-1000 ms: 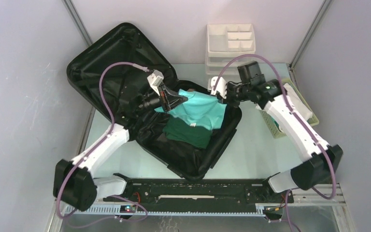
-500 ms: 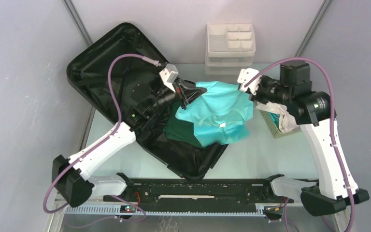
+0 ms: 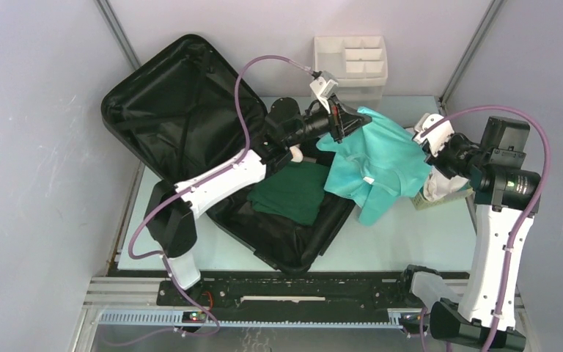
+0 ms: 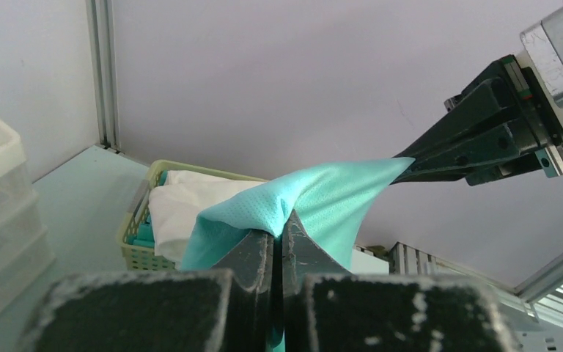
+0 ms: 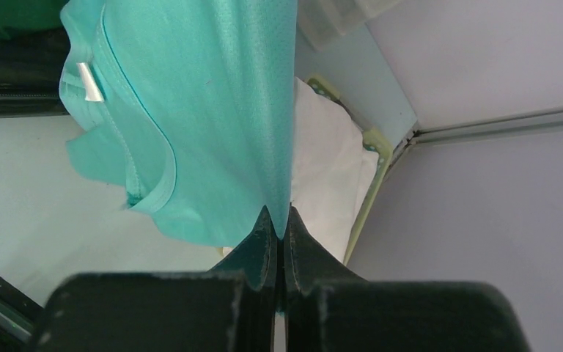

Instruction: Open, take out, and arrange the luggage

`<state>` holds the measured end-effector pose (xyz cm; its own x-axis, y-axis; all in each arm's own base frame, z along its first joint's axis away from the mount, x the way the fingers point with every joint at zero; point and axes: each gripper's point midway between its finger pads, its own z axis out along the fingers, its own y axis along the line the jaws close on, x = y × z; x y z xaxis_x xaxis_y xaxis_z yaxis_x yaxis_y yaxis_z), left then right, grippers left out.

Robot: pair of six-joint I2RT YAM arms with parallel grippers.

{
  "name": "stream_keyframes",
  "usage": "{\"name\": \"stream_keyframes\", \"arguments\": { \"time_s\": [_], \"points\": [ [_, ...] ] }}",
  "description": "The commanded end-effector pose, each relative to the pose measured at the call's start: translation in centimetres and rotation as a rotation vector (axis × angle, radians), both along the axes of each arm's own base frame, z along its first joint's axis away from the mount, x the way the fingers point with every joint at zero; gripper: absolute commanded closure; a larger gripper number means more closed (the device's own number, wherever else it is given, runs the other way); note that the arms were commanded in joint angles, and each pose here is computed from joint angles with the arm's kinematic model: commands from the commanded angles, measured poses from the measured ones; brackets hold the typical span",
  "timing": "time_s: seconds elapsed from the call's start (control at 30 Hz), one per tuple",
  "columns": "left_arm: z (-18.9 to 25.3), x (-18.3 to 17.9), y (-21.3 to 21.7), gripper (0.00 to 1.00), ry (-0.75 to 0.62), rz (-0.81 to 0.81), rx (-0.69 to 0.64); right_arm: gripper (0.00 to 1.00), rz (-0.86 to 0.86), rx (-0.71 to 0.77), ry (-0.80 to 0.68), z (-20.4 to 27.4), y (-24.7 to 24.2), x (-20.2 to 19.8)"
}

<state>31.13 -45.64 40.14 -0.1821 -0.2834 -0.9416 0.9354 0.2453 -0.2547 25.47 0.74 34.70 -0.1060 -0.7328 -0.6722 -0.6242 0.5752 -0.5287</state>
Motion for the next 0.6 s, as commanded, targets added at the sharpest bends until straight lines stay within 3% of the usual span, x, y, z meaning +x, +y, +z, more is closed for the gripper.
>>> {"name": "stream_keyframes", "arguments": {
  "time_s": [0.0,0.33,0.57],
  "points": [
    [6.8,0.4,0.8,1.0,-0.077,0.035,-0.137,1.0,0.015,0.016,-0.008,0.0,-0.6,0.3],
    [10.0,3.6,-2.2,1.0,-0.091,0.056,-0.212,1.0,-0.179,0.033,-0.098,3.8,-5.9,3.0],
    [13.4,6.8,-4.6,1.0,-0.112,0.107,-0.367,1.0,-0.267,0.038,-0.133,6.3,-9.6,4.8]
  ]
}}
